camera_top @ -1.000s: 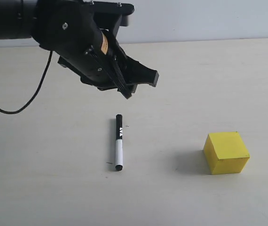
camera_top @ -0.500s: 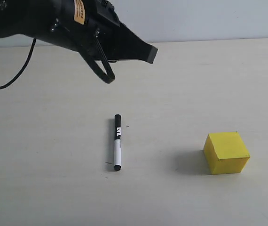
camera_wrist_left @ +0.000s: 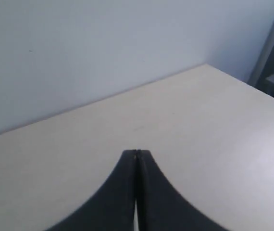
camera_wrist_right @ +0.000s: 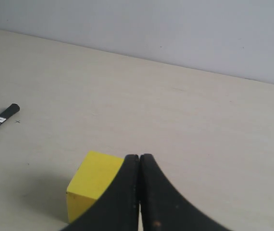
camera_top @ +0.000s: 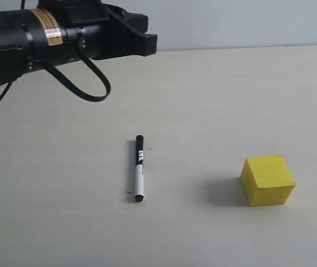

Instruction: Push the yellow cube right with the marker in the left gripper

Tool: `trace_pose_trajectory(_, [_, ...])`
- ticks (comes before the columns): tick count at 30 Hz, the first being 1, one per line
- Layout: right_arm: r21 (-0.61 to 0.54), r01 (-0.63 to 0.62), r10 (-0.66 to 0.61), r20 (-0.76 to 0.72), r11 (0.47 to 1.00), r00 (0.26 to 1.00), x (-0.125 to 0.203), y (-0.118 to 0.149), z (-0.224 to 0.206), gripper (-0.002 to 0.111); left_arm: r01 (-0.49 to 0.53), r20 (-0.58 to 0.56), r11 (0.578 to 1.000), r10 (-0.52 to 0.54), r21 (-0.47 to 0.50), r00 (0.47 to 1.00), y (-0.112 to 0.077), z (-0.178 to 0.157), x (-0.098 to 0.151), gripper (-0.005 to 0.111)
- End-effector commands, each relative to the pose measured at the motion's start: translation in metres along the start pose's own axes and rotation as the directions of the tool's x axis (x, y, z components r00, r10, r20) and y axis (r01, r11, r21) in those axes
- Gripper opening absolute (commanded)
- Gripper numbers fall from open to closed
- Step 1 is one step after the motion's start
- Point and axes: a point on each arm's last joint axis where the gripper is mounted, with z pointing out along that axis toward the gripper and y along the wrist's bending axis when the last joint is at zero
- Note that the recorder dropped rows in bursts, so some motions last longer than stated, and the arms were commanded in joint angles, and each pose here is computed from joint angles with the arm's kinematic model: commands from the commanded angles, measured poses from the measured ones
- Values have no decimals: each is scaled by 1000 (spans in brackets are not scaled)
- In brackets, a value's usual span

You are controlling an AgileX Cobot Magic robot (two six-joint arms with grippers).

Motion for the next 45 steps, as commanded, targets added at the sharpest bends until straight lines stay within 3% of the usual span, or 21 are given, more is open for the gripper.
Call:
trace_pose_trajectory(1, [1, -1, 1, 11, 1000, 1000, 0, 0, 0, 0, 53, 55, 996, -49, -71, 997, 31, -8, 2, 0])
trace_pose_trajectory(6, [1, -1, 1, 11, 1000, 1000, 0, 0, 0, 0, 97, 45, 983, -91, -158, 995, 60, -15, 10, 0])
trace_pose_trajectory(14, [1, -1, 1, 11, 1000, 1000, 0, 0, 0, 0, 124, 76, 963, -109, -238, 991, 88, -30, 15, 0])
trace_pose_trajectory(21, [1, -1, 1, 11, 1000, 1000, 0, 0, 0, 0, 172, 149, 905, -123, -389, 981, 117, -93, 18, 0])
trace_pose_trajectory(22, [1, -1, 1, 11, 1000, 1000, 0, 0, 0, 0, 218, 186, 885, -153, -410, 971, 117, -111, 18, 0])
trace_pose_trajectory(25, [1, -1, 1, 11, 1000, 1000, 0, 0, 0, 0, 218, 218, 870, -132, -442, 967, 109, -139, 10, 0])
trace_pose_trajectory(33, [1, -1, 1, 11, 1000, 1000, 0, 0, 0, 0, 213, 260, 875, -104, -434, 960, 103, -149, 1, 0])
trace_pose_trajectory(37, [1, -1, 1, 11, 1000, 1000, 0, 0, 0, 0, 146, 223, 880, -47, -451, 974, 100, -153, 0, 0])
trace_pose_trajectory(40, [1, -1, 1, 11, 1000, 1000, 0, 0, 0, 0, 190, 148, 842, -132, -506, 980, 95, -170, 5, 0])
trace_pose_trajectory(42, [1, -1, 1, 11, 1000, 1000, 0, 0, 0, 0, 272, 135, 793, -238, -544, 962, 87, -189, 9, 0])
trace_pose_trajectory(45, [1, -1, 1, 11, 1000, 1000, 0, 0, 0, 0, 293, 179, 783, -232, -549, 956, 72, -217, 13, 0])
